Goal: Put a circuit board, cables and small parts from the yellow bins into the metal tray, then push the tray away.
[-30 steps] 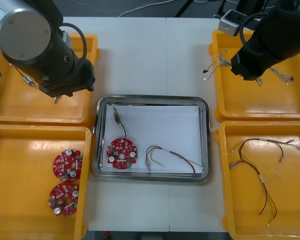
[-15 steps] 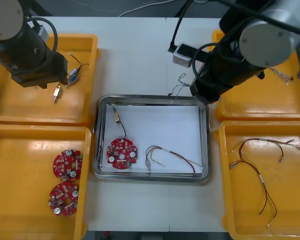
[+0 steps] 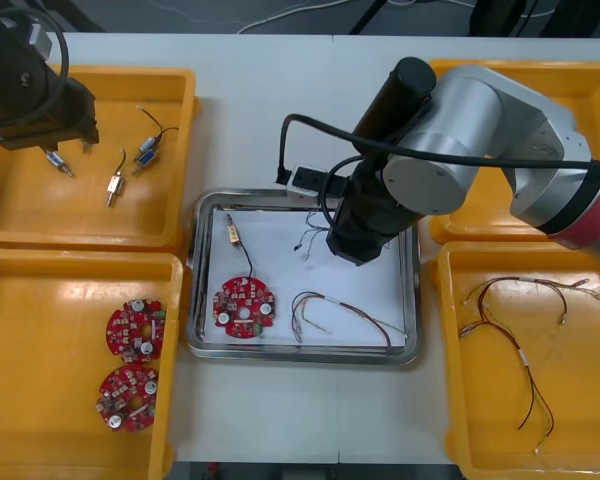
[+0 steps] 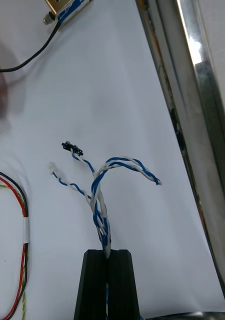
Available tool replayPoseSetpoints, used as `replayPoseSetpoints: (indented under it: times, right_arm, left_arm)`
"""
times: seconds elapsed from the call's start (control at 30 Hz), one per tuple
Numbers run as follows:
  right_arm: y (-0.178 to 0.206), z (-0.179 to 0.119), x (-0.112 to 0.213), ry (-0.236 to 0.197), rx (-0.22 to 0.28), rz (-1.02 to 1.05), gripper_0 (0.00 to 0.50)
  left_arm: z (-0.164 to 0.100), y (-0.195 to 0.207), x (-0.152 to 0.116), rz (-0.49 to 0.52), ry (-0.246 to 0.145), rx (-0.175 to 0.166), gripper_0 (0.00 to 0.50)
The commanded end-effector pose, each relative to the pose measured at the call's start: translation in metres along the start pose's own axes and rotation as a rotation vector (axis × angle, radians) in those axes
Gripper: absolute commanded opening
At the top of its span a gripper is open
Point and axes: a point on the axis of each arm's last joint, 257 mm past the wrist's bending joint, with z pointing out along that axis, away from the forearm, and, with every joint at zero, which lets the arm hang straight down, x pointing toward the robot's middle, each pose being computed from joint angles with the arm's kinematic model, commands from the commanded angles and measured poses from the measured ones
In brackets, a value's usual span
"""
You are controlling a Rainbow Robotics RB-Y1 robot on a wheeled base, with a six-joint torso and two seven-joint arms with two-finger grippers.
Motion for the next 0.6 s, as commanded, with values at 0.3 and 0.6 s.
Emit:
replayPoseSetpoints:
  times: [0.3,0.6]
  right_arm:
    - [0.0,0.02,-0.005,0.029,0.036,-0.087,0.009]
    - [-0.004,0.018,-0.005,0.028,0.045,-0.08,0.5]
  left_arm:
    - [-0.008,0.03,-0.039,0.05,-0.131,-0.024,0.5]
    - [0.016,0.025,-0.033,0.122,-0.103,0.005,0.5]
